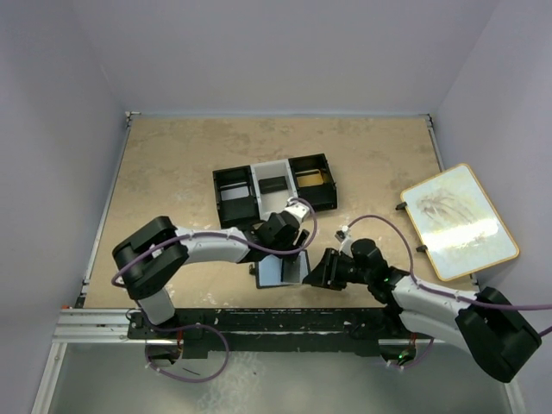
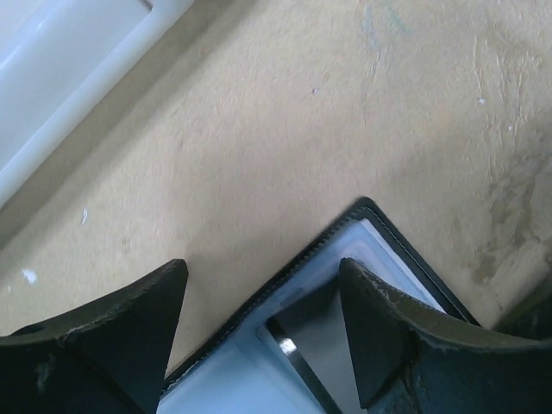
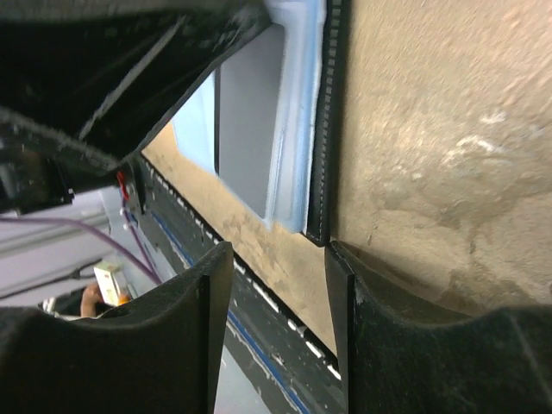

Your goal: Take the credit cards out of the card holder

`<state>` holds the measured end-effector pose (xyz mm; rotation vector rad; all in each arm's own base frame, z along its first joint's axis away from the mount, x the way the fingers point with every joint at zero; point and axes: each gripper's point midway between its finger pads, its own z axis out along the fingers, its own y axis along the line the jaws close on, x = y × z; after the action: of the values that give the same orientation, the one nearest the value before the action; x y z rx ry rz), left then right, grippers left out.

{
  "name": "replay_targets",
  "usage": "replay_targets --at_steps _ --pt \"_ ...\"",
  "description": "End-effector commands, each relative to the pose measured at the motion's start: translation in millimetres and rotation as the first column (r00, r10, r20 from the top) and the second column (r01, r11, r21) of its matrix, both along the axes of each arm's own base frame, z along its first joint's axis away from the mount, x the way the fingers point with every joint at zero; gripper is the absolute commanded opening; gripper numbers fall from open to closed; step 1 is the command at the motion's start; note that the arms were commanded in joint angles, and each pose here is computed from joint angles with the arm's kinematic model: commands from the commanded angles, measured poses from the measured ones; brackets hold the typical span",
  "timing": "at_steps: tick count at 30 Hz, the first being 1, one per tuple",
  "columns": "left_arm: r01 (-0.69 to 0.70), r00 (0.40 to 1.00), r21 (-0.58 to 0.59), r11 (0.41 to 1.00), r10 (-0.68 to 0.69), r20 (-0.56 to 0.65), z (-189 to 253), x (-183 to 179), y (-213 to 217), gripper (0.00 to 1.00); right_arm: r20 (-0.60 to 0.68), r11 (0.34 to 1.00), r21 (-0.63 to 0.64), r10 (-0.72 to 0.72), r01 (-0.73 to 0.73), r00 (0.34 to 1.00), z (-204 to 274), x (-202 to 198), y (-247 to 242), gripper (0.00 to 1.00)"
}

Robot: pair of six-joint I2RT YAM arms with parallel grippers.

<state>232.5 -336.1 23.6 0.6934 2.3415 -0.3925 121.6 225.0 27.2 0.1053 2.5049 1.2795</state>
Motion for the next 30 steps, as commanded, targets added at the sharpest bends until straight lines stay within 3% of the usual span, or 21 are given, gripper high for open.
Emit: replay_targets --at_steps 1,8,11,20,26,30 --pt "-0.092 0.996 -0.032 0.995 0.092 0.002 12 -8 22 0.69 0.04 0.988 -0.018 -0.151 0.152 0.988 9 34 0 0.51" --pt "-0.208 0.977 -0.073 0.975 0.21 0.026 29 -11 48 0.7 0.112 0.997 -0.013 -0.073 0.075 0.991 25 54 20 0.52" --pt "-0.233 0.972 -0.06 0.971 0.235 0.024 27 -14 57 0.7 0.086 0.999 -0.011 -0.052 0.053 0.995 16 48 22 0.52" --pt "-0.302 0.951 -0.044 0.952 0.304 0.051 25 -14 84 0.72 0.061 0.985 -0.115 -0.119 0.125 0.991 4 35 -8 0.54" --pt "-0.362 0.931 -0.004 0.932 0.362 0.053 14 -13 100 0.72 0.128 0.998 0.006 -0.066 0.066 0.99 28 29 3 0.52" --pt "-0.32 0.947 -0.039 0.947 0.32 -0.014 11 -18 92 0.71 0.112 1.0 0.022 -0.007 0.005 0.994 26 27 13 0.52"
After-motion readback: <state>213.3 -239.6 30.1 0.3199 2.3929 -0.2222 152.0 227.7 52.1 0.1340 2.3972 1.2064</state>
